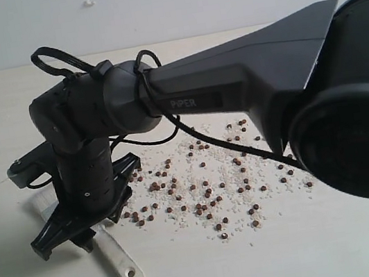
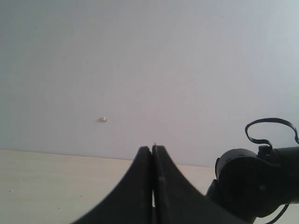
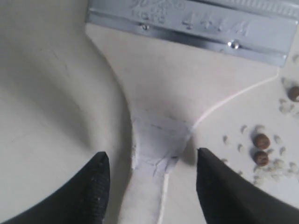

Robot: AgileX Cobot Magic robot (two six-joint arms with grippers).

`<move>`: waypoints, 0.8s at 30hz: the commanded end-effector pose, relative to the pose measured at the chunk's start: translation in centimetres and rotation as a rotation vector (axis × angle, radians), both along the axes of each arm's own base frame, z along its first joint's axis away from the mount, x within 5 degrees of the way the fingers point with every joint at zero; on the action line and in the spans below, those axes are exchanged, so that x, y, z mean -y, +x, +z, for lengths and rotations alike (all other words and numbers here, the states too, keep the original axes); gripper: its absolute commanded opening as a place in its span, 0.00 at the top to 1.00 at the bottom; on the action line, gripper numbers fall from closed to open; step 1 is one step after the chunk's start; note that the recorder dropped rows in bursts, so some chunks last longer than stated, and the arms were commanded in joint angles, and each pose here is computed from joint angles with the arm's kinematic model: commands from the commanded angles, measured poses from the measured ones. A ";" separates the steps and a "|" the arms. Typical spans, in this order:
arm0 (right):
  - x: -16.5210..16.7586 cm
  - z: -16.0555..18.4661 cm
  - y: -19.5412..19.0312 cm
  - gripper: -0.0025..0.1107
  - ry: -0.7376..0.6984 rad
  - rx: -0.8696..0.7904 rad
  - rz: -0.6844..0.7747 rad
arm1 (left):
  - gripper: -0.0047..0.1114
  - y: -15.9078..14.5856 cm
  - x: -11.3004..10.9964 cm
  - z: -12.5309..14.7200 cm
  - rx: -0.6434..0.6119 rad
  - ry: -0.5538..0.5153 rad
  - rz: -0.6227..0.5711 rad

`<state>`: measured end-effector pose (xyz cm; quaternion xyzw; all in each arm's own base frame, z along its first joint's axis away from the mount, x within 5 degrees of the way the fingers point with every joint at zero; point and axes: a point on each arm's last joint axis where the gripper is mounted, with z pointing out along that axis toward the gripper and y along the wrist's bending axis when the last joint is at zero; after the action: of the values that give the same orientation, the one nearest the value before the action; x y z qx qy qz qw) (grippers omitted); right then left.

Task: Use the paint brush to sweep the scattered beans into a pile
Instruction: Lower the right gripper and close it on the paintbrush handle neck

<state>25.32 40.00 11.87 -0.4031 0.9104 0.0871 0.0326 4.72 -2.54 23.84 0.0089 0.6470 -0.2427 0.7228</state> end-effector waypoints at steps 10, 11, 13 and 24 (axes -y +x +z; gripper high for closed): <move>-0.6 -0.6 0.1 0.51 -0.022 0.044 -0.017 | 0.96 0.0 0.0 -0.1 0.001 0.001 -0.005; -0.6 -0.6 0.1 0.51 -0.023 0.045 -0.016 | 0.96 0.0 0.0 -0.1 0.001 0.001 -0.005; -0.6 -0.7 0.1 0.51 -0.024 0.044 -0.020 | 0.96 0.0 0.0 -0.1 0.001 0.001 -0.005; -0.5 -0.9 0.0 0.51 -0.043 0.025 -0.054 | 0.96 0.0 0.0 -0.1 0.001 0.001 -0.005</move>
<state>25.41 40.53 11.22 -0.3804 0.9211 0.0698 0.0454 4.72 -2.54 23.84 0.0089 0.6470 -0.2427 0.7228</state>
